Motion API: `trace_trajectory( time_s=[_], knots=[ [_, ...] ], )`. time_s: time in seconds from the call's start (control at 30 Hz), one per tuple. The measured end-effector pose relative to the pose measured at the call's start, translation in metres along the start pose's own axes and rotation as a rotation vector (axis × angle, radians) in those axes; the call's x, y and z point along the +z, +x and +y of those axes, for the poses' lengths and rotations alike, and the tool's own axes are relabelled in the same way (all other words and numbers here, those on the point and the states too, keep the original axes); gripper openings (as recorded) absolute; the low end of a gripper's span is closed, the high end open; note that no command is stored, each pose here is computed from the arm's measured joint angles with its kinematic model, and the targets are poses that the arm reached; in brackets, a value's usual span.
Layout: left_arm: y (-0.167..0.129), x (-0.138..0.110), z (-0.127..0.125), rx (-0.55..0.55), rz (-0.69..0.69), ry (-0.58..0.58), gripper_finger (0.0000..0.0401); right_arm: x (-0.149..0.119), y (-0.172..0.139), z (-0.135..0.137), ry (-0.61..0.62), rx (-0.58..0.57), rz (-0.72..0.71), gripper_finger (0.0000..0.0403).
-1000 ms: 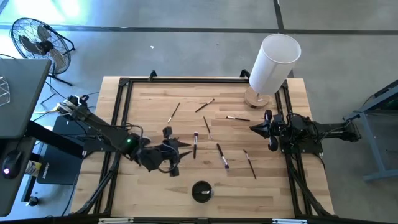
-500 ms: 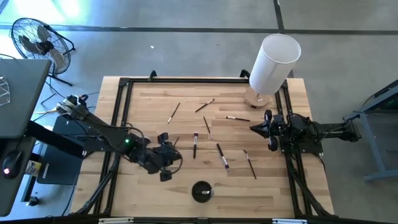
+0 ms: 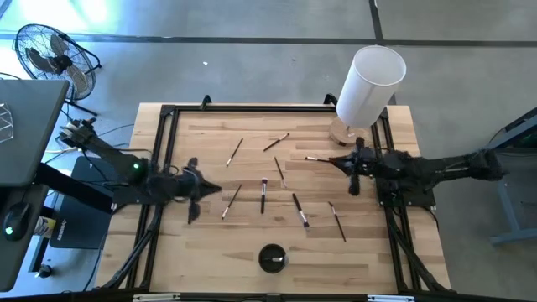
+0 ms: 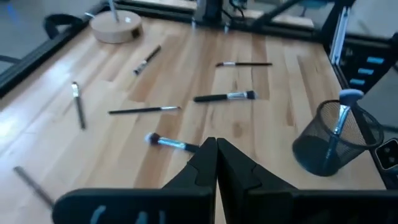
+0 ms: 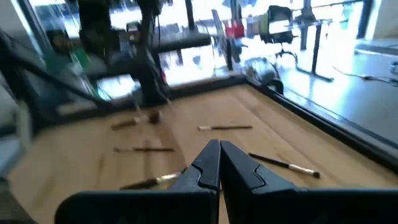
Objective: Put items in baskets/containers
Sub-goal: Put the black eyeshadow brush into the black pen holder
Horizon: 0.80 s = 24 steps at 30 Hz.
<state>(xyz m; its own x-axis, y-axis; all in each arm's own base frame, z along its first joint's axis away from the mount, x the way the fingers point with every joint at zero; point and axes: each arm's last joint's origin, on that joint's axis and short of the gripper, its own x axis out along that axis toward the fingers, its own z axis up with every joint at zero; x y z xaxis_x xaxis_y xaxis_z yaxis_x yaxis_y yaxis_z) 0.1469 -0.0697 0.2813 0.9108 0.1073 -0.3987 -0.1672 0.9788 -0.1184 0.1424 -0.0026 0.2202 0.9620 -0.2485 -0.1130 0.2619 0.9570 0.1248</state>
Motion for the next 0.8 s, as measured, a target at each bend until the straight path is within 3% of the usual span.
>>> trace_trajectory(
  time_s=[0.13,0.3,0.53,0.8],
  knots=[
    [-0.016,-0.011,0.019,0.011,-0.063,-0.028,0.0,0.027,0.046,0.016,-0.122,-0.087,0.175,0.0],
    [-0.03,-0.018,0.032,-0.02,-0.115,-0.034,0.0,0.034,0.111,0.026,-0.238,-0.163,0.498,0.0],
    [-0.04,-0.019,0.039,-0.052,-0.137,-0.037,0.0,0.012,0.177,0.009,-0.248,-0.179,0.999,0.0],
    [-0.039,-0.021,0.037,-0.121,-0.093,-0.021,0.0,-0.015,0.205,-0.03,-0.224,-0.219,1.251,0.0005]
  ],
)
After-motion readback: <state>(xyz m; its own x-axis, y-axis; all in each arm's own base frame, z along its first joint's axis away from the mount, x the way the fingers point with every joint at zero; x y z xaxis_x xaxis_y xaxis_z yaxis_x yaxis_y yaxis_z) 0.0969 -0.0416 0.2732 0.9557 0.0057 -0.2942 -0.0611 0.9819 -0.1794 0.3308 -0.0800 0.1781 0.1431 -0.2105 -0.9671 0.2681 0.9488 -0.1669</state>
